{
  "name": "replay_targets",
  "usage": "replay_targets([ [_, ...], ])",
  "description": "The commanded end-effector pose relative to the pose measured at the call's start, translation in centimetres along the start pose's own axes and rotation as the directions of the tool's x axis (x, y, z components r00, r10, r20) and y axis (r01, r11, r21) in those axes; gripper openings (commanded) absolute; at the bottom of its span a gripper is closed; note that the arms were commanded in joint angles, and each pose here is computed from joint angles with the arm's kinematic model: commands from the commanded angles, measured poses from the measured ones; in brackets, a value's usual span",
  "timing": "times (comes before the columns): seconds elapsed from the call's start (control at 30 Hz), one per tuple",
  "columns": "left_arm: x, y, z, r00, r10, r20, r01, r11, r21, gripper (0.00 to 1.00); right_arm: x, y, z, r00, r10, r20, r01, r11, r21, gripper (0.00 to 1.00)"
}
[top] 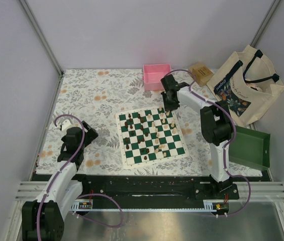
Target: Set up the chess pieces on the board
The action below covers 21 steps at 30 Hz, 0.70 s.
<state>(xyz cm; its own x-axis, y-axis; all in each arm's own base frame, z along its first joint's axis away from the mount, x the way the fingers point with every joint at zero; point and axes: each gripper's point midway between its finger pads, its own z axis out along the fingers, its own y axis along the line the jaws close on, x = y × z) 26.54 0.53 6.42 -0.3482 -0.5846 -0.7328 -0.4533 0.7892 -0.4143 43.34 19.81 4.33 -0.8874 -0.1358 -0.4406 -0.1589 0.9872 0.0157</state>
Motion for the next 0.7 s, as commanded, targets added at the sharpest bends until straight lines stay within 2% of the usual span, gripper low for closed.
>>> replay_targets([
  [0.0, -1.6, -1.1, 0.0, 0.998, -0.010, 0.059, 0.008, 0.999, 0.041, 0.99, -2.4, 0.0, -1.7, 0.998, -0.009, 0.058, 0.009, 1.000, -0.004, 0.31],
  [0.13, -1.4, -0.9, 0.2, 0.999, -0.009, 0.047, 0.008, 1.000, 0.028, 0.99, -3.1, -0.1, -2.7, 0.997, -0.021, 0.080, 0.022, 1.000, -0.007, 0.29],
  [0.17, -1.4, -0.9, 0.2, 0.999, -0.009, 0.046, 0.008, 1.000, 0.027, 0.99, -9.7, 1.6, -3.2, 0.944, 0.020, 0.330, 0.004, 0.997, -0.072, 0.28],
  [0.2, -1.4, -1.0, 0.2, 0.999, -0.005, 0.043, 0.004, 1.000, 0.028, 0.99, -2.9, -0.1, -2.7, 0.997, -0.027, 0.071, 0.027, 1.000, -0.005, 0.27],
  [0.27, -1.3, -0.9, 0.2, 0.999, -0.006, 0.041, 0.005, 1.000, 0.027, 0.99, -2.5, -0.1, -2.5, 0.998, -0.030, 0.057, 0.031, 0.999, -0.007, 0.25],
  [0.37, -1.4, -0.9, 0.2, 0.999, -0.008, 0.047, 0.006, 1.000, 0.028, 0.99, -2.0, 0.1, -2.1, 0.999, -0.034, 0.040, 0.034, 0.999, -0.019, 0.30],
  [0.67, -1.5, -1.0, 0.1, 0.999, -0.010, 0.051, 0.009, 1.000, 0.029, 0.99, -1.7, 0.5, -1.2, 0.999, -0.026, 0.021, 0.027, 0.999, -0.035, 0.34],
])
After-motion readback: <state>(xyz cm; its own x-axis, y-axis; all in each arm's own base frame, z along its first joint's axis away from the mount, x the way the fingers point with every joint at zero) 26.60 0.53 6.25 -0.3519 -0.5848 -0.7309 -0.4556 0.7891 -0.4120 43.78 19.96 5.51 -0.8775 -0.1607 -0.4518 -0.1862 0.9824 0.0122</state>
